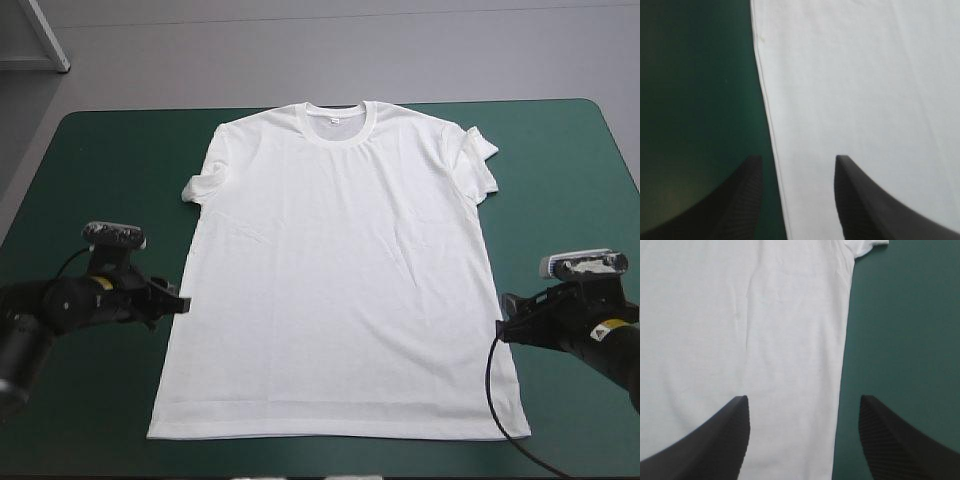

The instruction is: Fold the cloth

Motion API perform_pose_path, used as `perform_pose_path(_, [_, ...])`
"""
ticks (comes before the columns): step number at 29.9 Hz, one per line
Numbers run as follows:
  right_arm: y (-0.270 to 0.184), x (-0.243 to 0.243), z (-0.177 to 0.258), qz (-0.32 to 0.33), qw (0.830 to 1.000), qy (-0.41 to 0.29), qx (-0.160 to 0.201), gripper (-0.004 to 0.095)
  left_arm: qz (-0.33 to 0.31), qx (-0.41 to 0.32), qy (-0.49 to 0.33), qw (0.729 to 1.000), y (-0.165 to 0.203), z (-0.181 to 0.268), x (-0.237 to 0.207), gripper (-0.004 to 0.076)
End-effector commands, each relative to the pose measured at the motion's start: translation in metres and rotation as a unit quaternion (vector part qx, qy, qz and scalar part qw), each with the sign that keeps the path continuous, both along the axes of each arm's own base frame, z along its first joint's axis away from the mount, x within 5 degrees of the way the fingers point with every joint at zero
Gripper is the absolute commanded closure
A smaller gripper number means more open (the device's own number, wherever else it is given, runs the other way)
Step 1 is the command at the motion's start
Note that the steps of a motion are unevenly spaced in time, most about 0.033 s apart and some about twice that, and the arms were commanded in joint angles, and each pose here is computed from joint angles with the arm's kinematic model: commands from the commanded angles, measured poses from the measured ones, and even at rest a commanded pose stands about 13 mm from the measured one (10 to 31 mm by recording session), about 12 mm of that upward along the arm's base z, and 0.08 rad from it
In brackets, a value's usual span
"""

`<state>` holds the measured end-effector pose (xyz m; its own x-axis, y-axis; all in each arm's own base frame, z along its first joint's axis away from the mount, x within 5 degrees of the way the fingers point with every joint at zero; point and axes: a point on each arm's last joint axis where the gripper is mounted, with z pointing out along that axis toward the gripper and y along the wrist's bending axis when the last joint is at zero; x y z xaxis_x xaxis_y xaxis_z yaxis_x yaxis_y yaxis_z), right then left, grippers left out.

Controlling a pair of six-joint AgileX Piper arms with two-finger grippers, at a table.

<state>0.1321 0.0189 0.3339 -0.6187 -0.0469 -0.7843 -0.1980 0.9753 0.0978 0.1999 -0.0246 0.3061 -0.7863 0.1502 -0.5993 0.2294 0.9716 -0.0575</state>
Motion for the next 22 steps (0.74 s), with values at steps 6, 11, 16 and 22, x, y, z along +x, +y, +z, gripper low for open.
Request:
perform_pose_path(6, [-0.002,0.052,0.013,0.001,1.000,-0.022,-0.011,0.0328,0.030,-0.021,-0.044,0.998,-0.005,0.004,0.107,0.0360])
perform_pose_path(11, [-0.002,0.071,-0.001,0.000,1.000,0.007,-0.006,0.0328,0.031,-0.024,-0.021,0.999,-0.008,-0.012,0.154,0.0360])
perform_pose_path(16, [-0.002,0.077,-0.006,0.000,1.000,0.014,-0.005,0.0328,0.028,-0.022,-0.004,0.999,-0.010,-0.035,0.182,0.0360])
perform_pose_path(22, [-0.003,0.078,-0.005,-0.002,1.000,0.008,-0.005,0.0332,0.030,-0.021,0.002,0.999,-0.011,-0.060,0.202,0.0360])
